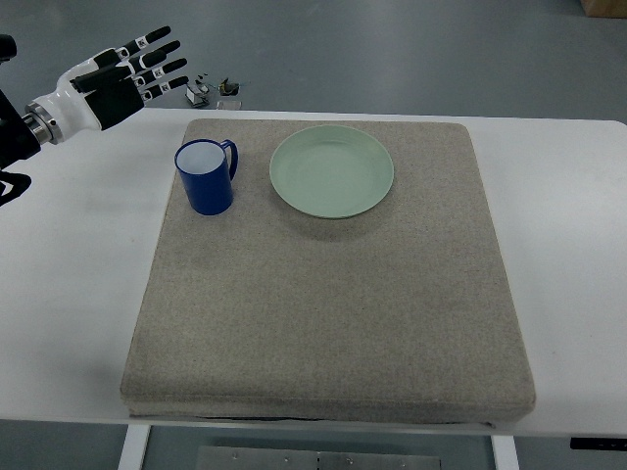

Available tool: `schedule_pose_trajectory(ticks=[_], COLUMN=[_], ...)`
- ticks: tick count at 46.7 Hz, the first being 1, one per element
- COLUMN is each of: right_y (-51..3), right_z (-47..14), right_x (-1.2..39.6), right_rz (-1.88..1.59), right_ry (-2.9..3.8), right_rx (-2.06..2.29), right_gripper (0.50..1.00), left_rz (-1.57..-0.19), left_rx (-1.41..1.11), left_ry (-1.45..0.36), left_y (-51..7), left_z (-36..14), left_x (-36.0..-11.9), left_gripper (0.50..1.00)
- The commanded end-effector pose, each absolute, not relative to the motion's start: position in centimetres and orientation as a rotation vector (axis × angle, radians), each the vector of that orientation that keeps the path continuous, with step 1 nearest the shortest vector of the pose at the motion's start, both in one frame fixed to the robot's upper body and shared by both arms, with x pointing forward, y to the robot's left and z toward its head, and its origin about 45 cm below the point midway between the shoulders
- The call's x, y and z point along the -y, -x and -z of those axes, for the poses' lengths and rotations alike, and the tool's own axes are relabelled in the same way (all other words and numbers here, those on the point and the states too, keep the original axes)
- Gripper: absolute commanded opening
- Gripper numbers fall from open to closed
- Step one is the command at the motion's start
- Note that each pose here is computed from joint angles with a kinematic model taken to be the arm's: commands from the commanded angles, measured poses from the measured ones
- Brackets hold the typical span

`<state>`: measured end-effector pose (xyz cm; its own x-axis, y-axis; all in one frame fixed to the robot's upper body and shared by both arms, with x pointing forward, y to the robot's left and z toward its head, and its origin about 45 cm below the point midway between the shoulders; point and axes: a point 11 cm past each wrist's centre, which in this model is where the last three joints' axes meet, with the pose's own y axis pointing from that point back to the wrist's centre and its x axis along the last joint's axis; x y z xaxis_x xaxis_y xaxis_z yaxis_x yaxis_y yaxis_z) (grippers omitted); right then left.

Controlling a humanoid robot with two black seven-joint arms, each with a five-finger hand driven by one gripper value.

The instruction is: Place cup left of plate with left hand

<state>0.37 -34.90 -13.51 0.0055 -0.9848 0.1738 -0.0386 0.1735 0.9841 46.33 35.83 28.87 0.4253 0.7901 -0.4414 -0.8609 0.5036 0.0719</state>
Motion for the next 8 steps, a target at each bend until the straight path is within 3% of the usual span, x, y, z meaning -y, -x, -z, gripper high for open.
schedule_pose_trajectory(ticks=[1,8], right_y=[-0.39,-0.38], right_z=[13.51,13.52], right_x=[34.87,34.82], right_rz=[1.053,1.048], right_ry=[-1.112,-1.12], right_rx=[1.309,1.309], right_gripper=[0.934,0.934], left_rz=[-1.04,-1.039], left_rx=[-0.455,-0.454], left_ry=[0.174,0.174], left_y=[-46.3,-46.3], left_z=[-28.78,-28.81], left_x=[-35.9,-35.86], left_gripper=[0.999,0.999])
